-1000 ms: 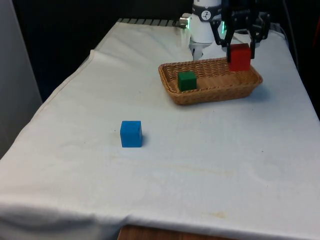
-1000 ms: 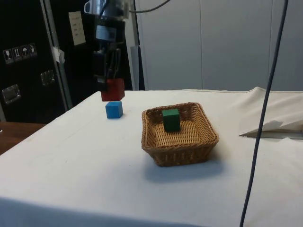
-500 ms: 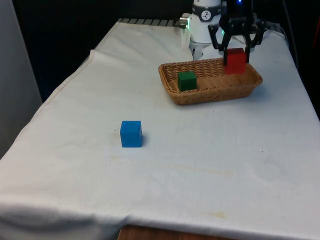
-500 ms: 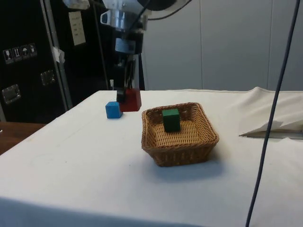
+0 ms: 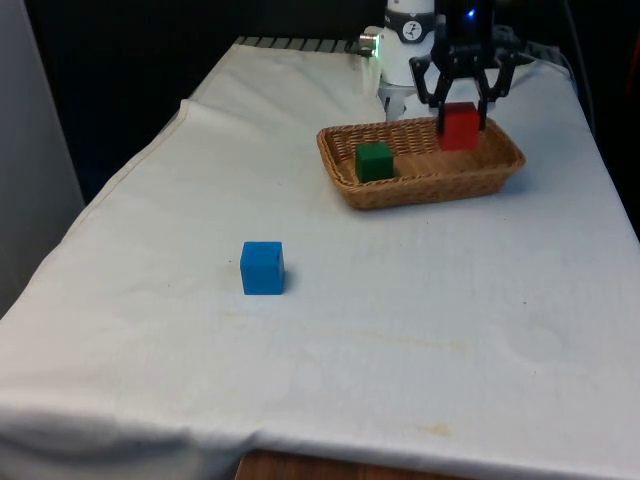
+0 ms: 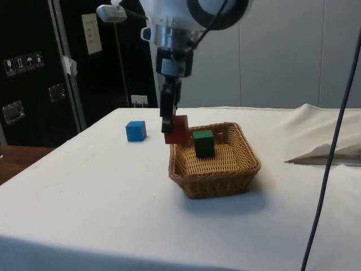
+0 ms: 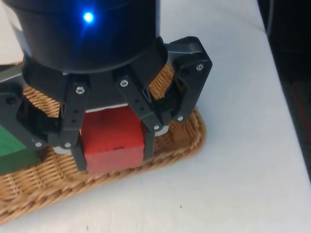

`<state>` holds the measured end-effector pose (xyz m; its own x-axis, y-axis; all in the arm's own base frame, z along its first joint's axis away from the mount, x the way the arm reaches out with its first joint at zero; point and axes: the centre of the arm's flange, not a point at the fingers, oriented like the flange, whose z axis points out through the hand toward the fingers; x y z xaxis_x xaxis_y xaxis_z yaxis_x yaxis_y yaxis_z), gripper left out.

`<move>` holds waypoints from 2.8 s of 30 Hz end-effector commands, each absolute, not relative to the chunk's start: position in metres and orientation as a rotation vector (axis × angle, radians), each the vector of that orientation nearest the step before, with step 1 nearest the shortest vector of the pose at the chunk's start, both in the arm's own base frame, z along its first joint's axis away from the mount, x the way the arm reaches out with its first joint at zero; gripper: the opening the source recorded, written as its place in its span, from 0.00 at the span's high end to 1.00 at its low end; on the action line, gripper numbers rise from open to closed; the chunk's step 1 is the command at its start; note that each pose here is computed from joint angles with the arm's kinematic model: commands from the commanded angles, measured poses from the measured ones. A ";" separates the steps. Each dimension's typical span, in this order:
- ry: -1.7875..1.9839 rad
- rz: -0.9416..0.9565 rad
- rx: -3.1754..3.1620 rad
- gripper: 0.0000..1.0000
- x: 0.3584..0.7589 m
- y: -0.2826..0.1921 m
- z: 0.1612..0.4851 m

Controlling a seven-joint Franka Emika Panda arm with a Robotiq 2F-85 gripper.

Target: Pick up exactly two blocks and place them into the basket.

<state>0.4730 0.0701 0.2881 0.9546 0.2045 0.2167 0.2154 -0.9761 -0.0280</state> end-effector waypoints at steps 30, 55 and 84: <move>-0.366 -0.303 -3.101 0.99 0.424 0.065 0.208; -0.357 -0.309 -3.106 0.00 0.431 0.059 0.215; -0.266 -0.351 -3.074 0.00 0.491 0.055 0.306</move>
<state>0.4897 0.0572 0.3080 0.9576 0.1699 0.2327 0.1810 -0.9831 -0.0271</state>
